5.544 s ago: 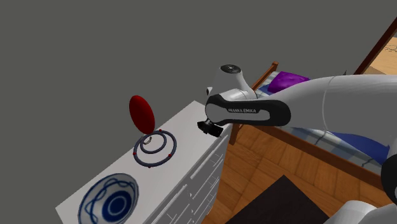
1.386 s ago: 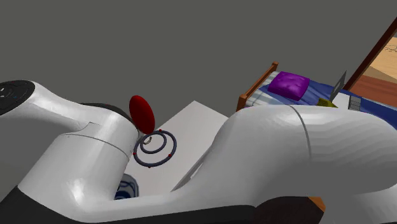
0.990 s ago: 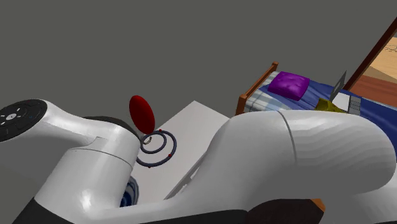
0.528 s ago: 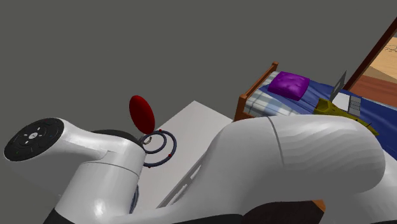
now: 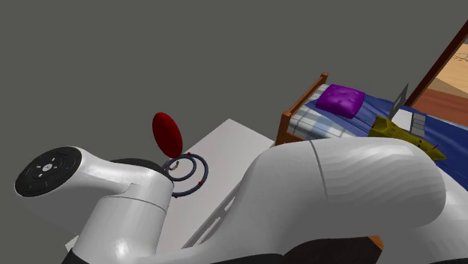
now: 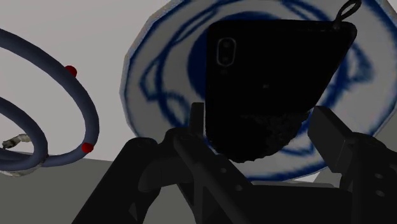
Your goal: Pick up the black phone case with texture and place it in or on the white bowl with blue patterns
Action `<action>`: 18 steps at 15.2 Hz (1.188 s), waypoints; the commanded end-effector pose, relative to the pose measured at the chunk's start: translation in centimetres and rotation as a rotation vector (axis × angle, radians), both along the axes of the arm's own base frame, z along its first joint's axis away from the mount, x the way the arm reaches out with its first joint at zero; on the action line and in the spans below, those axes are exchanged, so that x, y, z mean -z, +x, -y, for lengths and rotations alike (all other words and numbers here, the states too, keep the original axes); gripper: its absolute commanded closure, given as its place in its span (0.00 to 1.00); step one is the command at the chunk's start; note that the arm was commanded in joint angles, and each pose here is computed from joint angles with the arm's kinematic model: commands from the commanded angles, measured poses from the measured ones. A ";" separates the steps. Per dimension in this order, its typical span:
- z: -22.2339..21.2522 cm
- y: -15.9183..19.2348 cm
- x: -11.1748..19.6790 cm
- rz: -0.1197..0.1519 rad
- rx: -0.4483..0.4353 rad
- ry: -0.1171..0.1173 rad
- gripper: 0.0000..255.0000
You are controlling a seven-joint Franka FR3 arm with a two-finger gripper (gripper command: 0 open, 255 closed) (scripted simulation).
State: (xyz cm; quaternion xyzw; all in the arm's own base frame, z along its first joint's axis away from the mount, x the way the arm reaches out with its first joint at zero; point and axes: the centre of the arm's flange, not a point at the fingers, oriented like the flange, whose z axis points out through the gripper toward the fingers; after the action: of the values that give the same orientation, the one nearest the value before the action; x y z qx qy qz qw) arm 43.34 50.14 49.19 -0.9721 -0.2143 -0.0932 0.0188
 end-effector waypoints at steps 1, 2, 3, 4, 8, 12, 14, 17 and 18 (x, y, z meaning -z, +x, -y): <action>0.0 0.0 0.0 0.000 0.000 0.000 1.00; 0.0 0.0 0.0 0.000 0.000 0.000 0.00; 0.0 0.0 0.0 0.000 0.000 0.000 0.00; 0.0 0.0 0.0 0.000 0.000 0.000 0.00; 0.1 -0.2 -1.3 0.000 0.000 0.000 0.00; 0.4 -0.9 -4.9 0.000 0.000 0.000 0.00; 0.4 -0.9 -4.9 0.000 0.000 0.000 0.00; 0.4 -0.9 -4.9 0.000 0.000 0.000 0.00; 0.4 -0.9 -4.9 0.000 0.000 0.000 0.00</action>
State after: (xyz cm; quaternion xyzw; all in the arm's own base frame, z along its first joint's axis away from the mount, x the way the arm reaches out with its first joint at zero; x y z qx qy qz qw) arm 42.49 49.76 54.09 -0.9721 -0.2142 -0.0933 0.0188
